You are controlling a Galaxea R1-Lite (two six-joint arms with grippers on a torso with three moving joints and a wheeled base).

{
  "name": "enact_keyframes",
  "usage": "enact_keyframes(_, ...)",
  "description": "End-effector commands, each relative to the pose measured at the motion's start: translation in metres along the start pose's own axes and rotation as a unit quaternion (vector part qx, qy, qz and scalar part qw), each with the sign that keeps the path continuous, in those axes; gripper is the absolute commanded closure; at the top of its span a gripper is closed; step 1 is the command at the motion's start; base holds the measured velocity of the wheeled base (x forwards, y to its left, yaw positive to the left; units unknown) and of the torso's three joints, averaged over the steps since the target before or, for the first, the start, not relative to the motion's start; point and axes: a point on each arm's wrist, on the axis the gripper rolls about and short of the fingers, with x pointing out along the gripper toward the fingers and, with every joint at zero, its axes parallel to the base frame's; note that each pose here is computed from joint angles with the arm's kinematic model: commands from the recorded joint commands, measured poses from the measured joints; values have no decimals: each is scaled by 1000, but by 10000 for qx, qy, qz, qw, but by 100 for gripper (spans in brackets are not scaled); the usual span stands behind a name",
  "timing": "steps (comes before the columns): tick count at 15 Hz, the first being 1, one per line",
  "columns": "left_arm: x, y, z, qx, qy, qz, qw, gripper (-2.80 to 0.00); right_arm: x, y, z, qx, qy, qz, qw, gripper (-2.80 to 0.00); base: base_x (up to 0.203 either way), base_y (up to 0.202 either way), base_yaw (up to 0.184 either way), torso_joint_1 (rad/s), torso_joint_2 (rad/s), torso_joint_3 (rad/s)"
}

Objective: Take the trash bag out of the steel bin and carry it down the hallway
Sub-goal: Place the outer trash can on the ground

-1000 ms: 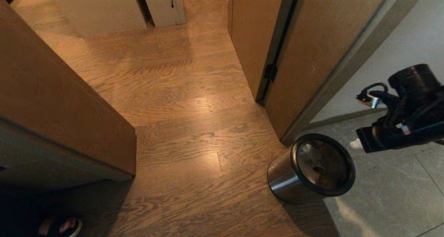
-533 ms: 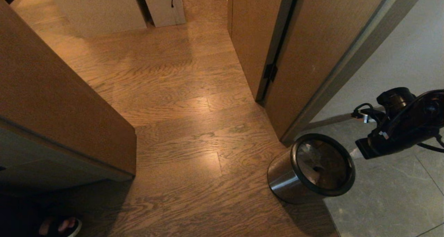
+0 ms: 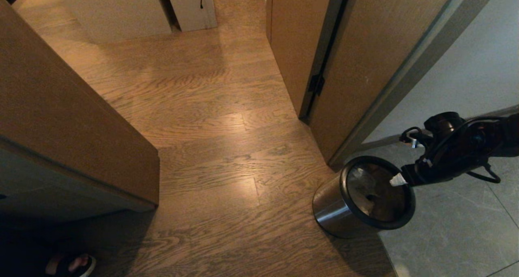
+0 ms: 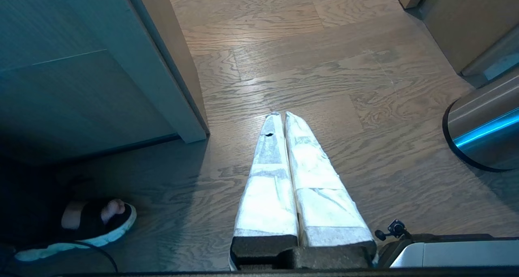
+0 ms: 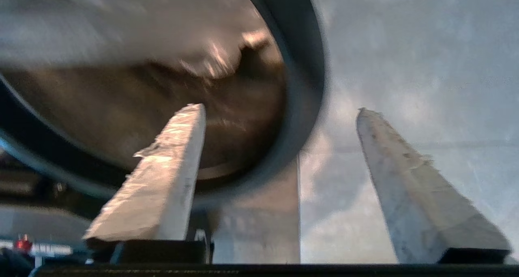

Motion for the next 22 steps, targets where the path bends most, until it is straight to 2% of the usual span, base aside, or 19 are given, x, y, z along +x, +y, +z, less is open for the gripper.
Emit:
enact_keyframes(1,0,0,0,-2,2,4,10000,0,17,2,2,-36,57,44,10000,-280,0,0,0,0,0,0)
enact_keyframes(13,0,0,0,-2,-3,4,10000,0,47,-12,18,5,-420,-144,9990,-280,0,0,0,0,0,0)
enact_keyframes(14,0,0,0,-2,1,4,10000,0,48,-15,19,25,-458,-155,9988,0,0,0,0,0,0,0)
enact_keyframes(22,0,0,0,-2,2,0,10000,0,43,-16,22,-3,-638,-239,9977,0,0,0,0,0,0,0)
